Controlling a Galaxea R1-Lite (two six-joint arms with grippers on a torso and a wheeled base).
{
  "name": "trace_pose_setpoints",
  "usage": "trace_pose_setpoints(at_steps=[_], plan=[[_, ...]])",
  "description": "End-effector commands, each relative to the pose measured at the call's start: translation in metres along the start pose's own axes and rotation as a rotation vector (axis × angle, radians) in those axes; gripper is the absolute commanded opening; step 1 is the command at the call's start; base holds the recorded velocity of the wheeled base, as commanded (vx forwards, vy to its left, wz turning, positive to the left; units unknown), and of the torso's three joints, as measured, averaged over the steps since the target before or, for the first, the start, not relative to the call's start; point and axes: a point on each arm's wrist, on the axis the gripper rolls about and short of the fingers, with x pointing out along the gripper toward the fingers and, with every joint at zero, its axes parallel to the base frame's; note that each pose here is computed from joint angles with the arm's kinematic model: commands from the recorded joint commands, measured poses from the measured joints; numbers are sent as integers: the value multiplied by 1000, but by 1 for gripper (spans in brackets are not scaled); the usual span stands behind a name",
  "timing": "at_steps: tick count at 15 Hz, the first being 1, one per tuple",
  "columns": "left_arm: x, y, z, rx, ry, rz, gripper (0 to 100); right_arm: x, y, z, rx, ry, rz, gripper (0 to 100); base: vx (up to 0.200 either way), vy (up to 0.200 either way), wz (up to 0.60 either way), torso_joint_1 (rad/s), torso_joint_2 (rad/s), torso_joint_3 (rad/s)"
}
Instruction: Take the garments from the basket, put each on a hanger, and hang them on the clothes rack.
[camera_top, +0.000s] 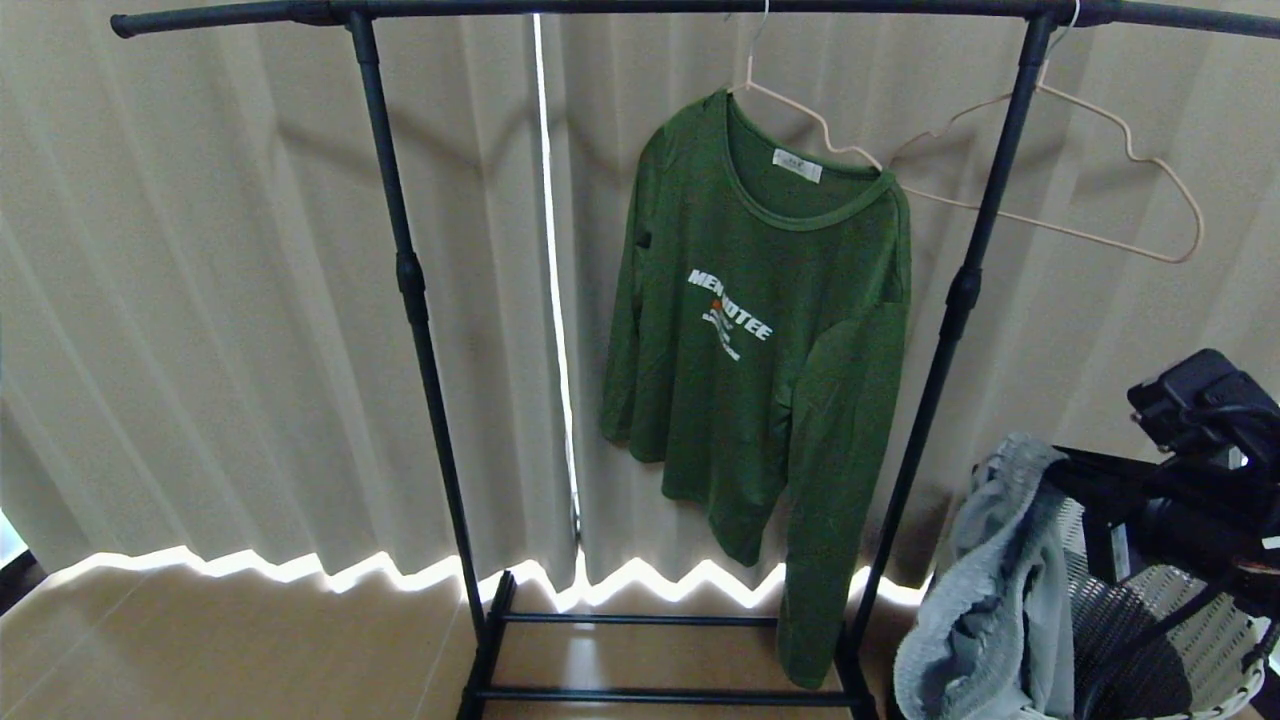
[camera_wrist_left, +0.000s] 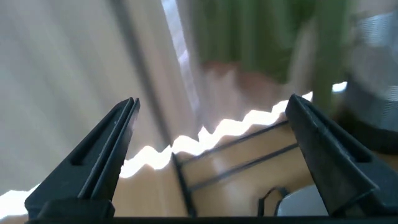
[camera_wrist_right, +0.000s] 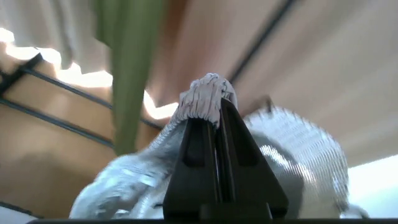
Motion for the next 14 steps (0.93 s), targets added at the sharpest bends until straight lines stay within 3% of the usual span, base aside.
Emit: trace_pose_setpoints(at_steps=[1, 2, 3, 5, 6, 8, 9, 12, 14], plan=[[-1, 0, 12, 12, -41, -97, 100, 5, 6, 22, -14, -75, 45, 0, 0, 0, 0, 0, 0, 0], [1, 2, 23, 6, -41, -147, 100, 6, 7, 28, -15, -98, 59, 0, 0, 0, 0, 0, 0, 0], [11, 12, 51, -17, -18, -191, 100, 7, 10, 38, -21, -132, 88, 0, 0, 0, 0, 0, 0, 0], [38, 29, 85, -60, 7, -216, 100, 9, 14, 49, -24, -177, 116, 0, 0, 0, 0, 0, 0, 0], [82, 50, 113, -133, 17, -255, 100, 11, 16, 62, -18, -216, 139, 0, 0, 0, 0, 0, 0, 0], [135, 62, 123, -206, 39, -308, 100, 11, 22, 75, 43, -258, 180, 0, 0, 0, 0, 0, 0, 0], [159, 60, 121, -223, 71, -340, 100, 8, 28, 83, 79, -281, 215, 0, 0, 0, 0, 0, 0, 0], [199, 25, 120, -219, 138, -395, 100, 2, 30, 94, 106, -326, 243, 0, 0, 0, 0, 0, 0, 0], [227, -27, 113, -273, 190, -474, 100, -12, 33, 102, 102, -382, 286, 0, 0, 0, 0, 0, 0, 0]])
